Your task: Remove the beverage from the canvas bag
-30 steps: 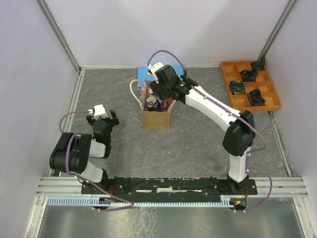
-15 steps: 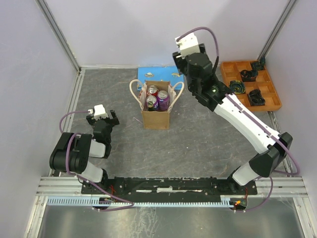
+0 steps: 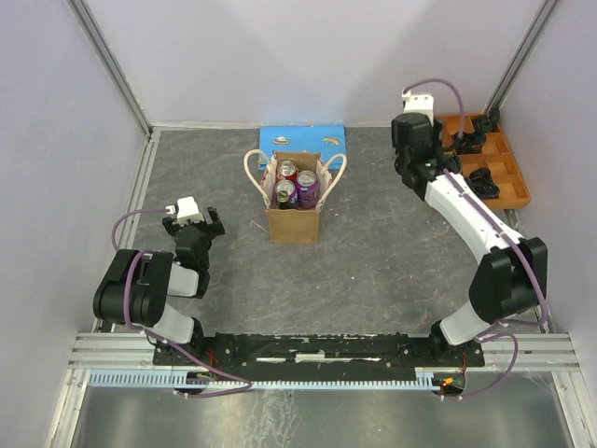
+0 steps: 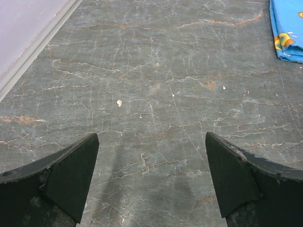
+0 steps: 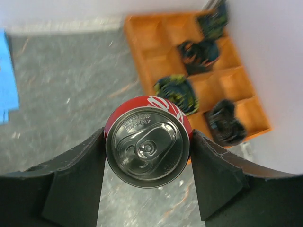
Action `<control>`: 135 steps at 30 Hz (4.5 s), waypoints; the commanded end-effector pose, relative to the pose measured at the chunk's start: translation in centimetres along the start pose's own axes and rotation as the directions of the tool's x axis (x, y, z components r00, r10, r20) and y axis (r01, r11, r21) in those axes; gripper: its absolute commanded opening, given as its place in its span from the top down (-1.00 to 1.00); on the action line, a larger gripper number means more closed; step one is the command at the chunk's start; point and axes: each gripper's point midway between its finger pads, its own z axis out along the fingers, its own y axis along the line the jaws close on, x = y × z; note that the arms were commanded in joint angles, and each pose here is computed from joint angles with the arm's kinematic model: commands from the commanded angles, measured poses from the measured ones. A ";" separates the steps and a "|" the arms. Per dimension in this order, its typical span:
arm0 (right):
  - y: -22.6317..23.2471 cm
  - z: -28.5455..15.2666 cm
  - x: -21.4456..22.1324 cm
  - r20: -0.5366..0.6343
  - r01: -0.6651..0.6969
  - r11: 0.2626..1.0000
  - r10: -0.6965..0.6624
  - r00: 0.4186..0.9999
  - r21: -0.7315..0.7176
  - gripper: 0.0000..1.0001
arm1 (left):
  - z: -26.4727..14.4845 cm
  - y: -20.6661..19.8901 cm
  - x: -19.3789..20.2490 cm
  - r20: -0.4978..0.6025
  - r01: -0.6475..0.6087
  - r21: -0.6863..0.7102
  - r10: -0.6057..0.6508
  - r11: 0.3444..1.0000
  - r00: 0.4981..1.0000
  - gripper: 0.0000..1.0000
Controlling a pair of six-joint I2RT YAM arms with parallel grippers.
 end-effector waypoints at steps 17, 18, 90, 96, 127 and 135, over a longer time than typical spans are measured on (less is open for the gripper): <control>8.0 2.4 8.0 -0.109 -0.252 0.930 0.230 0.967 -0.266 1.00 | 0.7 0.1 -1.9 0.061 -0.014 -0.017 0.015 1.000 0.998 -0.99; 8.0 2.5 8.3 -0.118 -0.255 0.931 0.231 0.966 -0.263 1.00 | 0.7 0.1 -1.9 0.062 -0.014 -0.016 0.015 1.000 0.998 -0.98; 29.1 -10.0 0.4 -0.087 0.004 0.536 -0.143 0.986 -0.844 -0.21 | 0.7 0.1 -1.9 0.062 -0.013 -0.018 0.014 1.000 0.998 -0.99; 29.9 -9.2 3.9 -0.141 0.000 0.540 -0.219 0.965 -0.841 -0.36 | 0.7 0.1 -1.9 0.062 -0.013 -0.016 0.014 1.000 0.998 -0.99; 30.0 -6.0 10.2 -0.220 0.037 0.637 -0.320 0.922 -0.770 -0.58 | 0.7 0.1 -1.9 0.063 -0.013 -0.017 0.014 1.000 0.998 -0.99; 30.3 -5.5 11.5 -0.232 0.046 0.642 -0.342 0.910 -0.765 -0.60 | 0.7 0.1 -1.9 0.061 -0.015 -0.018 0.016 1.000 0.998 -0.99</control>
